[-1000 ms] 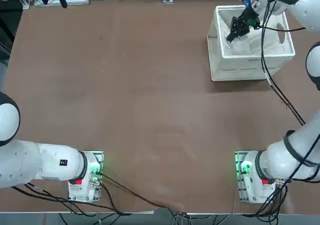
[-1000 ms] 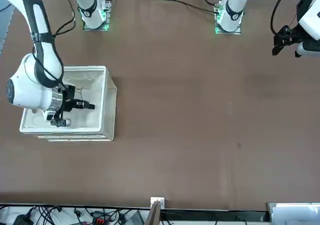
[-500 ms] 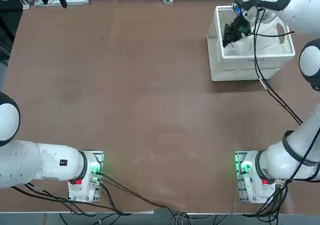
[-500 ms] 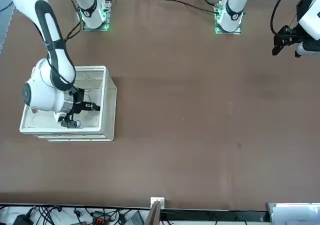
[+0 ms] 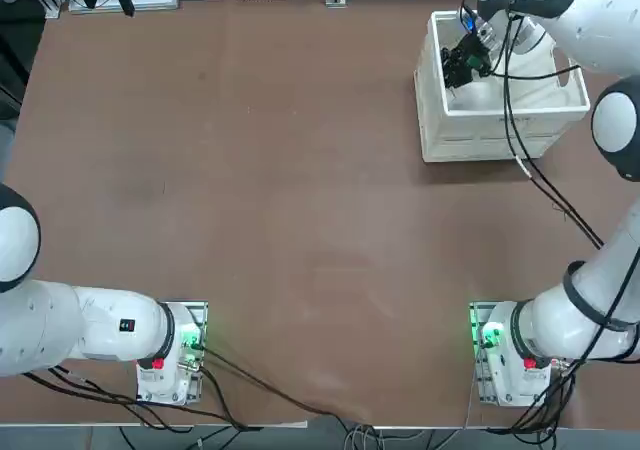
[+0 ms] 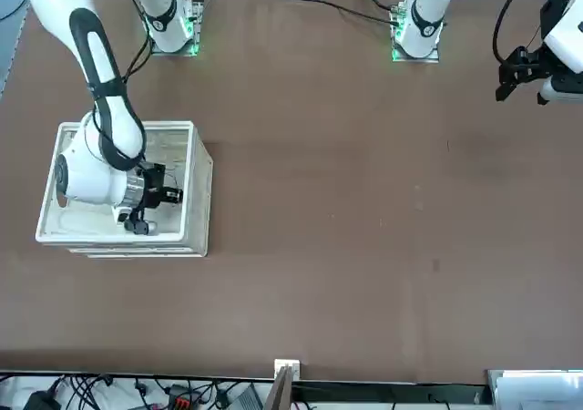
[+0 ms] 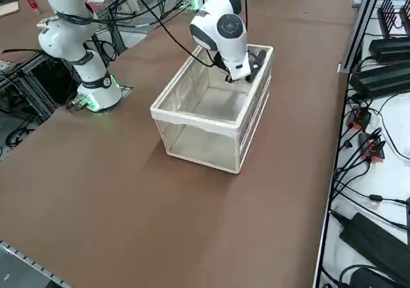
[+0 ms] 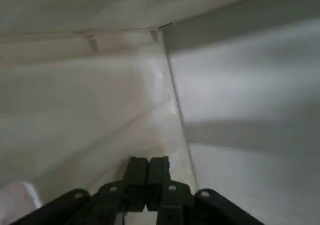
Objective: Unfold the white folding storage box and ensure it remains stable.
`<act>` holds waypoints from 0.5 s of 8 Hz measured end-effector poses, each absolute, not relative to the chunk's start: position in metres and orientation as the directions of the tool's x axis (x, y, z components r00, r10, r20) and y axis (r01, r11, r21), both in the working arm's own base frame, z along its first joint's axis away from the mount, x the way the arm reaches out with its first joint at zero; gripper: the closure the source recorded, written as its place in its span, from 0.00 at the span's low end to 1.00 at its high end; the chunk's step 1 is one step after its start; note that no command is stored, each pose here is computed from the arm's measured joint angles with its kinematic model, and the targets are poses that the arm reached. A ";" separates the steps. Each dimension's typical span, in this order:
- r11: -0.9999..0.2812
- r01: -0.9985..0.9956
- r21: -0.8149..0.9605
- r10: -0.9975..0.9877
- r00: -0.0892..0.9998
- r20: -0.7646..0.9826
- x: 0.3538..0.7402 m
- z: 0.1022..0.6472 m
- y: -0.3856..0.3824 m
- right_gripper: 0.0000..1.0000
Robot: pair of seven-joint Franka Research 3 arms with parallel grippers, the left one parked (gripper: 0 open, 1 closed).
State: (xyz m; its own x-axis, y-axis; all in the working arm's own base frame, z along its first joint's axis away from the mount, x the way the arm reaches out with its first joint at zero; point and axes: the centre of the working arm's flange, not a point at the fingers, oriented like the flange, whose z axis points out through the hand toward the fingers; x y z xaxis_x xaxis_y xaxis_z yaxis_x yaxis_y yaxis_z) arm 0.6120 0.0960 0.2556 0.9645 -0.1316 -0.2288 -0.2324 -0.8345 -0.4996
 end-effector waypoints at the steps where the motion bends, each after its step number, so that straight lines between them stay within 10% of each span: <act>1: -0.815 -0.258 -0.518 -0.152 0.959 -0.239 0.611 0.252 0.092 0.99; 4: -0.792 -0.273 -0.547 -0.154 0.955 -0.255 0.611 0.253 0.085 0.99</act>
State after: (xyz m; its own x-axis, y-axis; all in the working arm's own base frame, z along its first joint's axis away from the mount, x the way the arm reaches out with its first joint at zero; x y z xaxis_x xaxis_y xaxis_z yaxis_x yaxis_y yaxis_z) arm 0.6107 0.0845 0.2531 0.9547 -0.1536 -0.2548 -0.2732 -0.7915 -0.5466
